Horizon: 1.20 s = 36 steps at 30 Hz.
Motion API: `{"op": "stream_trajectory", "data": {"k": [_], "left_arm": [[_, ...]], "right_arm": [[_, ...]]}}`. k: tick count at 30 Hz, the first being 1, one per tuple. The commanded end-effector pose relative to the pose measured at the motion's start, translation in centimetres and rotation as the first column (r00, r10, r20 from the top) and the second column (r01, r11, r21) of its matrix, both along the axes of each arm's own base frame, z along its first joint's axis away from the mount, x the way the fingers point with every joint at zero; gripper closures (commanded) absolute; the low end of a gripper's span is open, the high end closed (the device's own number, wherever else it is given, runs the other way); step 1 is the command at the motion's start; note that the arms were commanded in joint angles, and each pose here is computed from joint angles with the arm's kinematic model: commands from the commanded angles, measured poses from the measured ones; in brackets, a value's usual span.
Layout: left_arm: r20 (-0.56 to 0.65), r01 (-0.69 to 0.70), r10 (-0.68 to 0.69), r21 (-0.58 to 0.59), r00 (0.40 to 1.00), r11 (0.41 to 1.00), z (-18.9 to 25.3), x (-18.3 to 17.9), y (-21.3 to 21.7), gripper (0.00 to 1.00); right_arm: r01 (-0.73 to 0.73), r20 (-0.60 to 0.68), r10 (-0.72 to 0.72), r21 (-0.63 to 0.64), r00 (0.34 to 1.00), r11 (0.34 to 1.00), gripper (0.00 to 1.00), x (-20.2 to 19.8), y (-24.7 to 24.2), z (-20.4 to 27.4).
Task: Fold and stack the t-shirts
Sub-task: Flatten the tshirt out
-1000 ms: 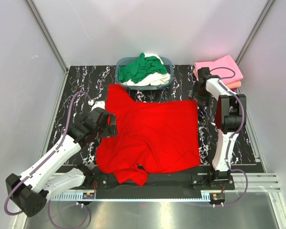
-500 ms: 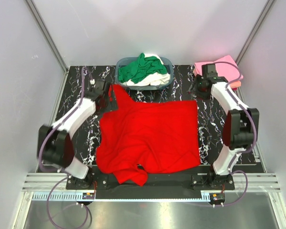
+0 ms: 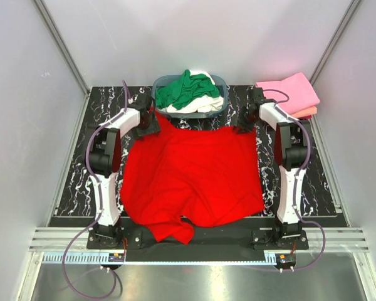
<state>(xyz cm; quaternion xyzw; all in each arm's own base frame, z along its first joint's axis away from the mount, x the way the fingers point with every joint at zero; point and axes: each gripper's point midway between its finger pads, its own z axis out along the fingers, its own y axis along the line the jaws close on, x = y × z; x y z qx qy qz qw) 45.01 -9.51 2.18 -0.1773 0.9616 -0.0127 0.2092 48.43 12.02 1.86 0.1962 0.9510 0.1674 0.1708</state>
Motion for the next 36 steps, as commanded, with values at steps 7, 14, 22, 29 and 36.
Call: {"op": "stream_trajectory", "data": {"k": [7, 14, 22, 29, 36], "left_arm": [[-0.018, -0.003, 0.004, 0.052, 1.0, 0.999, -0.6, 7.4, 4.2, 0.25], [0.151, 0.072, -0.073, 0.013, 0.986, 0.997, 5.4, 12.6, 3.8, 0.09], [0.227, 0.019, -0.033, 0.061, 0.973, 0.998, 15.5, 6.1, 5.5, 0.01], [0.173, 0.065, -0.073, 0.052, 0.982, 0.997, 15.2, -10.2, 3.9, 0.01], [0.111, 0.159, -0.148, -0.097, 0.983, 0.983, 10.4, -23.4, -0.6, 0.03]], "right_arm": [[-0.005, -0.032, 0.004, -0.04, 0.999, 0.999, 0.58, 5.6, 0.1, -3.4], [0.023, 0.052, -0.02, -0.052, 0.998, 0.998, 0.22, 9.1, -1.0, 0.9], [0.016, 0.134, -0.002, -0.102, 0.991, 0.995, 0.04, 5.4, -2.2, 9.2], [0.075, 0.144, -0.054, -0.15, 0.988, 0.986, 0.04, -6.5, -4.5, 13.3], [0.035, 0.011, -0.034, -0.08, 0.999, 0.996, 0.19, -18.9, -2.5, 7.9]]}}
